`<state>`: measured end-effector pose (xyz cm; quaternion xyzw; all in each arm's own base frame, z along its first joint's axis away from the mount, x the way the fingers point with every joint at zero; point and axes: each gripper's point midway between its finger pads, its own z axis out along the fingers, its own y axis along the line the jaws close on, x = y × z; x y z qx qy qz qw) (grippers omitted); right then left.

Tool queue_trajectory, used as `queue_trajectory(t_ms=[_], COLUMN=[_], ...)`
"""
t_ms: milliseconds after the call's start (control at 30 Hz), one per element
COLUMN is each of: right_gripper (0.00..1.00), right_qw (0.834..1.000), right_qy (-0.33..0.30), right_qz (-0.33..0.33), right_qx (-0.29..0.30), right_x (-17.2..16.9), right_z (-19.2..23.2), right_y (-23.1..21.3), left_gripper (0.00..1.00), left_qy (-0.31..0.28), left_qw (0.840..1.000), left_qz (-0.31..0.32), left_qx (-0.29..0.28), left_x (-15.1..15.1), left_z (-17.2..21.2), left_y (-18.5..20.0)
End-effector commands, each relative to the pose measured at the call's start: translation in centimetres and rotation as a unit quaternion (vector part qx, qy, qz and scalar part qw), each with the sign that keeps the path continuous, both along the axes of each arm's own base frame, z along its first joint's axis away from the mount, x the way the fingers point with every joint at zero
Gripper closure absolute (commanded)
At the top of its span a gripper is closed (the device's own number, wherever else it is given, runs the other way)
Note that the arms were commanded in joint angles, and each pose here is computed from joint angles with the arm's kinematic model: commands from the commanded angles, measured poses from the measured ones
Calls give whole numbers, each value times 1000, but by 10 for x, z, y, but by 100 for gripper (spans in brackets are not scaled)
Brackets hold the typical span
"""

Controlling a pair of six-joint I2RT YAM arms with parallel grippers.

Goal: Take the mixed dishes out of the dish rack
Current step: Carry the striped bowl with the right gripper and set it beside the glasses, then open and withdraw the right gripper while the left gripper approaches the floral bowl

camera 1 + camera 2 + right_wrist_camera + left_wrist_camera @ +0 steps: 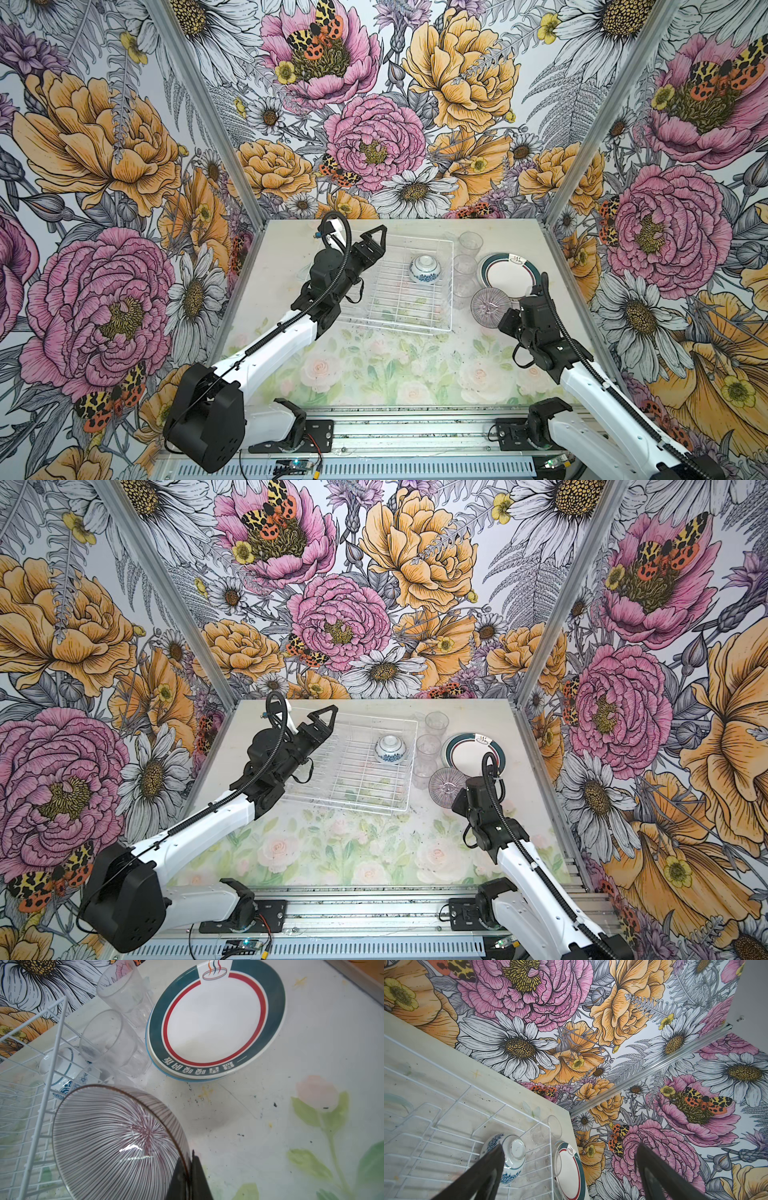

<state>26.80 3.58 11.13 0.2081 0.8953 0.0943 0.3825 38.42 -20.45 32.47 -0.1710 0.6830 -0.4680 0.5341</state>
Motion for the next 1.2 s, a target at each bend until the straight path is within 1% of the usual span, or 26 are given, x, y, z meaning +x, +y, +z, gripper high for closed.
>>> queue_trajectory(t_ms=[0,100,300,533,700,733,867,900,1000,1167], right_gripper=[100,100,100,100,100,95,63,58,46,36], right_qw=[1000,999,999,997,997,997,997,997,998,999], right_qy=[-2,15,26,68,74,74,72,70,59,14], right_qz=[1,4,5,19,24,24,24,23,24,27], right_qx=[26,28,26,28,25,26,27,26,28,24], right_x=[6,5,7,10,13,13,13,14,15,17], right_z=[-1,-10,-15,-31,-32,-32,-31,-30,-24,0], right_y=[6,8,7,14,16,16,16,16,16,14], left_gripper=[1,1,2,2,1,1,1,1,1,1], left_qy=[-13,-12,-11,-8,-7,-8,-5,-6,-3,3], left_qw=[1000,1000,1000,1000,1000,1000,1000,1000,999,999], left_qz=[-8,-12,-15,-17,-24,-25,-27,-29,-32,-33], left_qx=[10,10,8,6,-1,-2,-2,-1,0,8], left_x=[-3,-3,-2,-2,-3,-3,-2,-1,0,4], left_z=[2,1,0,-2,-2,-2,-5,-4,-6,-13], left_y=[1,-1,-2,-2,-5,-5,-6,-7,-9,-9])
